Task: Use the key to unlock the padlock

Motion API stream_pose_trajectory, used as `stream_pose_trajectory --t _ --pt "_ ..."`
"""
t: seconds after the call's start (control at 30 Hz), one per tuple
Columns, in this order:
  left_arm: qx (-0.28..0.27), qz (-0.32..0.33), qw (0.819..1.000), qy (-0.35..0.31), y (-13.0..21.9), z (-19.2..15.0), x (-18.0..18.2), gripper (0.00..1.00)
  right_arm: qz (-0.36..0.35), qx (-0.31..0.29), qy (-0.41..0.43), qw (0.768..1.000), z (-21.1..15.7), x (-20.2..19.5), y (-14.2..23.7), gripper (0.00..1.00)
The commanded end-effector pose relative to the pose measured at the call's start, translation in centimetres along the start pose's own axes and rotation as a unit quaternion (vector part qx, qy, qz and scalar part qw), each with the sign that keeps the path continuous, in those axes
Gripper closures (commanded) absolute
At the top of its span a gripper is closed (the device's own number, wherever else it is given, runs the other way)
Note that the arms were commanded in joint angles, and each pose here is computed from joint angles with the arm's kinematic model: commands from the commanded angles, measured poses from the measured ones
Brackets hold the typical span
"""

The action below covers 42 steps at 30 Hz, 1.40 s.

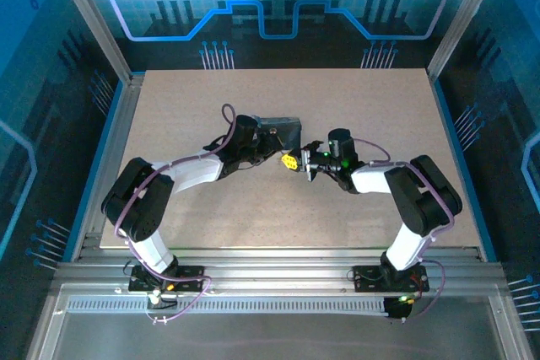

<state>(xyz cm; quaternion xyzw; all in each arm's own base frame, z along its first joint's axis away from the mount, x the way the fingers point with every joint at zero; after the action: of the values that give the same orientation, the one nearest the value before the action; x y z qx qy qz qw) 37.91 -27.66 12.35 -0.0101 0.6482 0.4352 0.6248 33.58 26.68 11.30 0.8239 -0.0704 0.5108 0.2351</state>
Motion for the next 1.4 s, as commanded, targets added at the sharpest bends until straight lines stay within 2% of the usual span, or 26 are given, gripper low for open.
stream_pose_trajectory --t 0.0,0.2,0.5,0.77,0.9,1.03,1.17,1.37 --pt "0.148 -0.082 0.984 -0.061 0.9 -7.6 -3.4 1.0 0.078 -0.077 0.026 0.994 3.0 4.9 -0.3 1.0" --pt "0.182 -0.113 0.971 -0.105 2.1 -8.7 -4.5 1.0 0.112 -0.068 0.086 0.988 3.6 6.9 1.3 1.0" --pt "0.221 -0.188 0.944 -0.155 4.0 -8.8 -6.4 1.0 0.161 0.002 0.166 0.973 0.6 9.7 2.8 1.0" --pt "0.238 -0.208 0.937 -0.149 4.4 -8.2 -5.7 1.0 0.165 -0.018 0.172 0.971 0.1 8.6 5.2 1.0" --pt "0.237 -0.203 0.941 -0.131 4.0 -8.1 -5.4 1.0 0.074 -0.069 0.205 0.974 0.8 6.4 6.3 1.0" --pt "0.229 -0.198 0.947 -0.105 3.9 -7.8 -5.2 1.0 -0.043 -0.145 0.284 0.947 0.7 5.9 8.7 1.0" --pt "0.221 -0.209 0.95 -0.077 3.8 -7.6 -5.6 1.0 -0.054 -0.18 0.298 0.936 0.8 6.7 10.5 1.0" --pt "0.215 -0.222 0.949 -0.065 3.7 -7.8 -6.4 1.0 -0.004 -0.122 0.294 0.948 0.6 8.1 8.4 1.0"
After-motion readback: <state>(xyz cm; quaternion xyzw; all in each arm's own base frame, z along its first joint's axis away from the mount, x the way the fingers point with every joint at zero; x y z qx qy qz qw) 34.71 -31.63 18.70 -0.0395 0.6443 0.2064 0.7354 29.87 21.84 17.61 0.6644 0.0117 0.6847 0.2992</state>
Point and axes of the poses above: each hand's point on the last joint's axis, 136 mm out from that joint toward the fingers, its own y axis back along the fingers, its own x axis along the line the jaws close on, z = x × y, the point moved 1 cm from there along y, back along the fingers, and after that the axes turned 7 degrees about y, right-handed, at the moved point
